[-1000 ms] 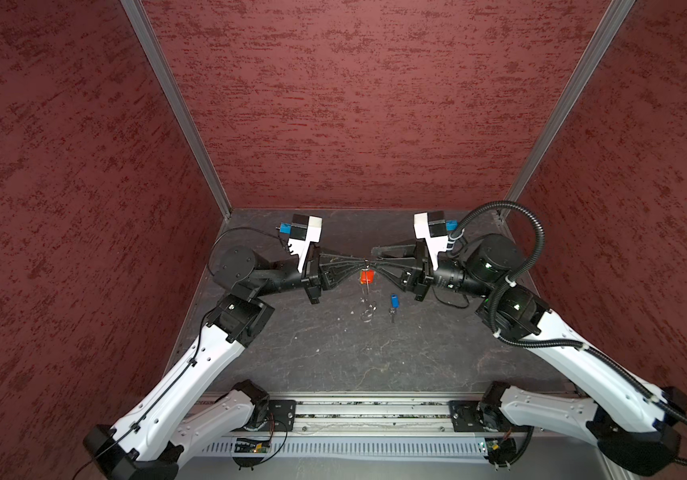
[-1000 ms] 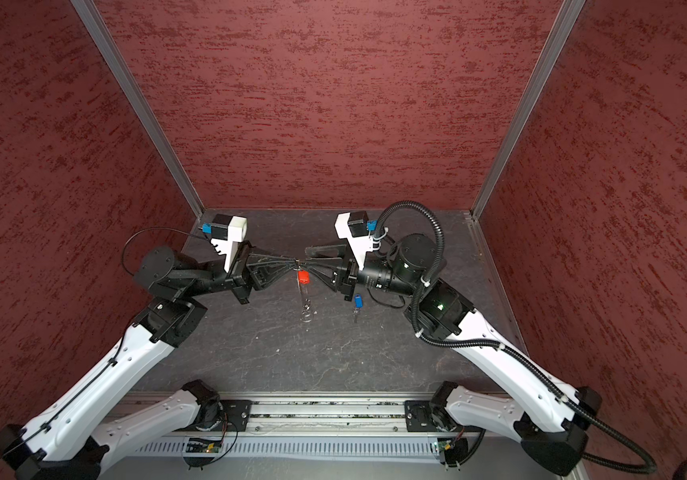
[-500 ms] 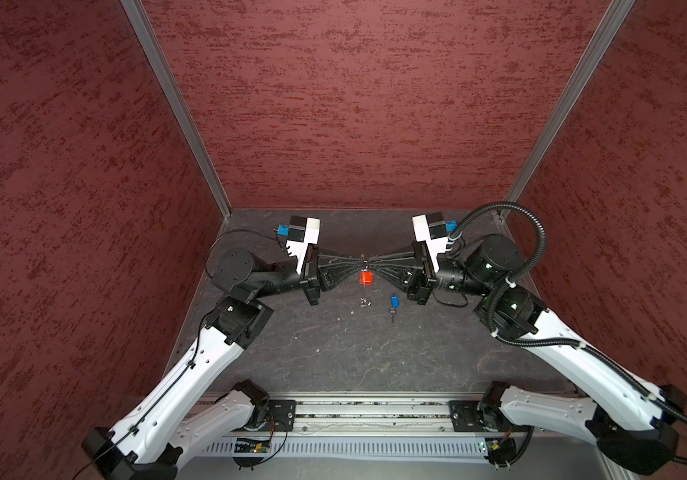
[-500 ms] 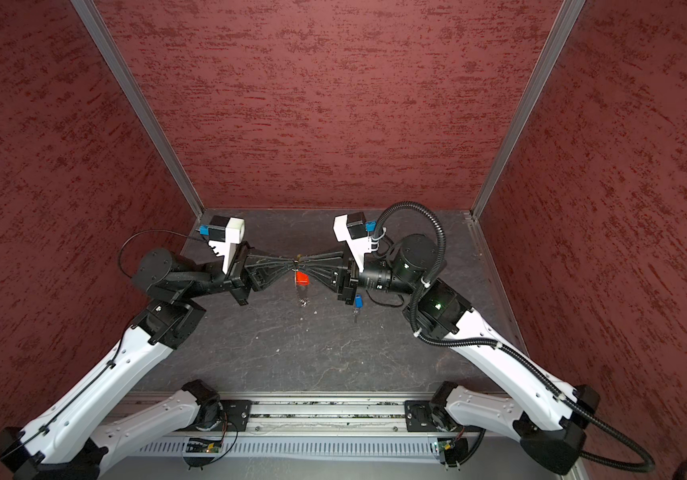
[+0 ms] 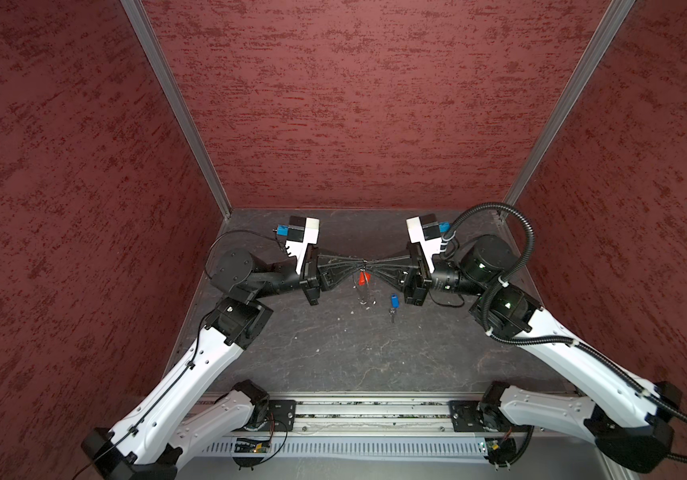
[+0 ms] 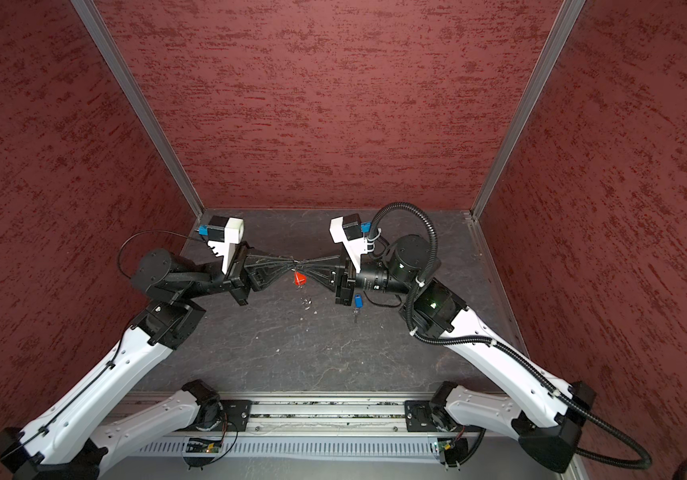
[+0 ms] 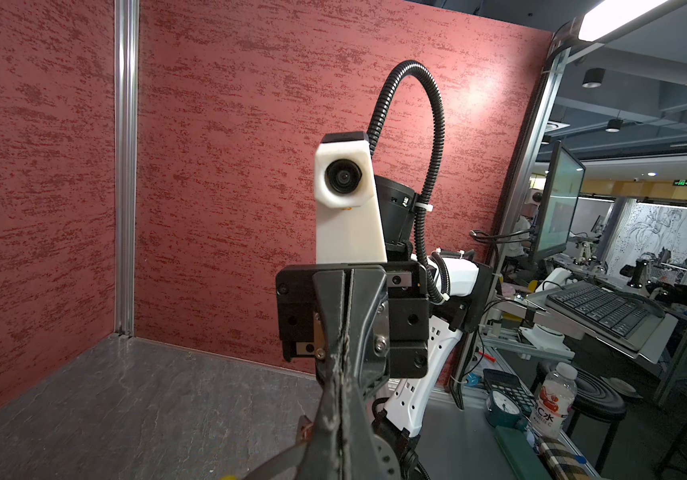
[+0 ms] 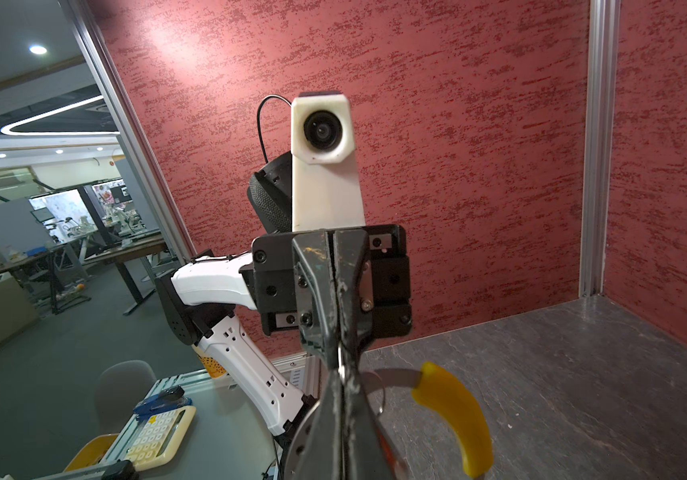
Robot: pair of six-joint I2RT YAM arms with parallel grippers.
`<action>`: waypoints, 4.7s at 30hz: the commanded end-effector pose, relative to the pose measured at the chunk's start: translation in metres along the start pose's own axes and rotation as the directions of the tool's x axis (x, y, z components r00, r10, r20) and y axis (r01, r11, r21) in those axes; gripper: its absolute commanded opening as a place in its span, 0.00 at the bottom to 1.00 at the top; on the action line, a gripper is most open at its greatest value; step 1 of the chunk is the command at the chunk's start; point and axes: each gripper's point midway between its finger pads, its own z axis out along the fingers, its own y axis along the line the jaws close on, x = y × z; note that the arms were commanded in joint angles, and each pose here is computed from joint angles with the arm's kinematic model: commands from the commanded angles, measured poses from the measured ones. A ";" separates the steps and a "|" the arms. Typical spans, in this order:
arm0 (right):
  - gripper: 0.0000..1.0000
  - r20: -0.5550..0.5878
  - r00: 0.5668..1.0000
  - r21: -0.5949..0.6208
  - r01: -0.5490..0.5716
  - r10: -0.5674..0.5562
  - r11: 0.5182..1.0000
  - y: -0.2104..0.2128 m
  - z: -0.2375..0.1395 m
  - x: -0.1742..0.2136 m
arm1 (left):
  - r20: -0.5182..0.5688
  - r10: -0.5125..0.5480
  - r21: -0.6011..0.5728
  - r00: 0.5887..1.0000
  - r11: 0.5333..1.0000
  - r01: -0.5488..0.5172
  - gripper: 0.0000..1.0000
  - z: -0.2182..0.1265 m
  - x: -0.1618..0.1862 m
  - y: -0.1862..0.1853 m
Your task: Remove the keys from the keyring
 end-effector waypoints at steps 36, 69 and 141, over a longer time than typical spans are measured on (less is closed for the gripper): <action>0.00 -0.310 0.949 0.112 -0.015 0.050 0.994 -0.011 -0.005 0.024 | -0.327 -0.275 -0.105 0.904 0.961 0.255 0.61 -0.011 0.026 0.007; 0.00 -0.311 0.950 0.144 0.013 0.033 0.989 -0.011 -0.010 0.017 | -0.386 -0.335 -0.114 0.860 0.942 0.315 0.24 -0.008 0.042 0.011; 0.00 -0.083 0.996 -0.060 0.010 -0.015 0.998 0.006 0.002 0.021 | -0.036 -0.016 -0.033 0.999 0.999 0.015 0.00 -0.011 0.002 -0.003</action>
